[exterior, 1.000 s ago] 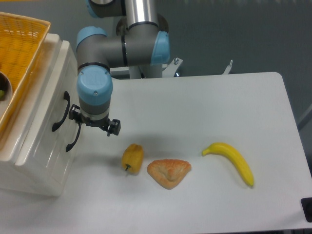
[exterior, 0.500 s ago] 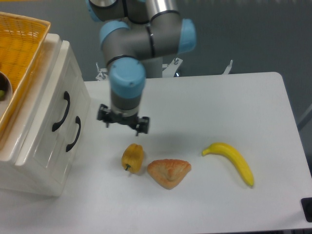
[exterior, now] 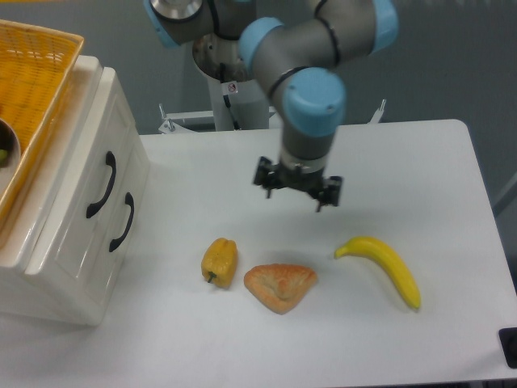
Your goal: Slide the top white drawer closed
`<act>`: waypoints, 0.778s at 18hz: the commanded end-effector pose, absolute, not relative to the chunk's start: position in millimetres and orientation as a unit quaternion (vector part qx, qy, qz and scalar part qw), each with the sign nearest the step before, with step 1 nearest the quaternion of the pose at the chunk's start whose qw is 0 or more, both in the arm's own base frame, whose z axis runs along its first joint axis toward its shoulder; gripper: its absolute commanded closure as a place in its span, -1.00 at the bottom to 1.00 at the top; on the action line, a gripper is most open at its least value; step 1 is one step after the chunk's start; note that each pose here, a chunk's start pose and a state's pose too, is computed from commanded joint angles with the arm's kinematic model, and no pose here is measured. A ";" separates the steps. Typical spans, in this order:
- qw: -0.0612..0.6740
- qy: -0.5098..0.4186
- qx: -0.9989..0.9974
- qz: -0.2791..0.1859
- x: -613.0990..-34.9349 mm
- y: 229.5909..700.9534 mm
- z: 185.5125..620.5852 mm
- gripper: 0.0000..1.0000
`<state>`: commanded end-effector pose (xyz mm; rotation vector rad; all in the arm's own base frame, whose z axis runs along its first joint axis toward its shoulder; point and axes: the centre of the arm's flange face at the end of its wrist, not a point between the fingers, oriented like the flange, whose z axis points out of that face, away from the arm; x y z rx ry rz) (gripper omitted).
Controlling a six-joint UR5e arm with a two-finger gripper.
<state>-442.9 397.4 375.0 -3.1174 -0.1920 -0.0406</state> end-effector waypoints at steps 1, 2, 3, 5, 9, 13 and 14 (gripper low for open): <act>0.011 -0.047 -0.999 -0.011 -452.6 387.4 376.7 -1.00; 0.013 -0.026 -1.000 -0.005 -461.3 380.6 383.0 -1.00; 0.013 -0.012 -1.000 -0.001 -470.1 371.6 386.5 -1.00; 0.010 0.007 -1.000 0.002 -482.7 354.8 388.2 -1.00; -0.009 0.030 -0.999 0.012 -497.3 333.2 388.6 -1.00; -0.006 0.066 -0.997 0.025 -504.9 312.1 407.7 -1.00; -0.005 0.067 -0.997 0.025 -504.9 312.2 407.7 -1.00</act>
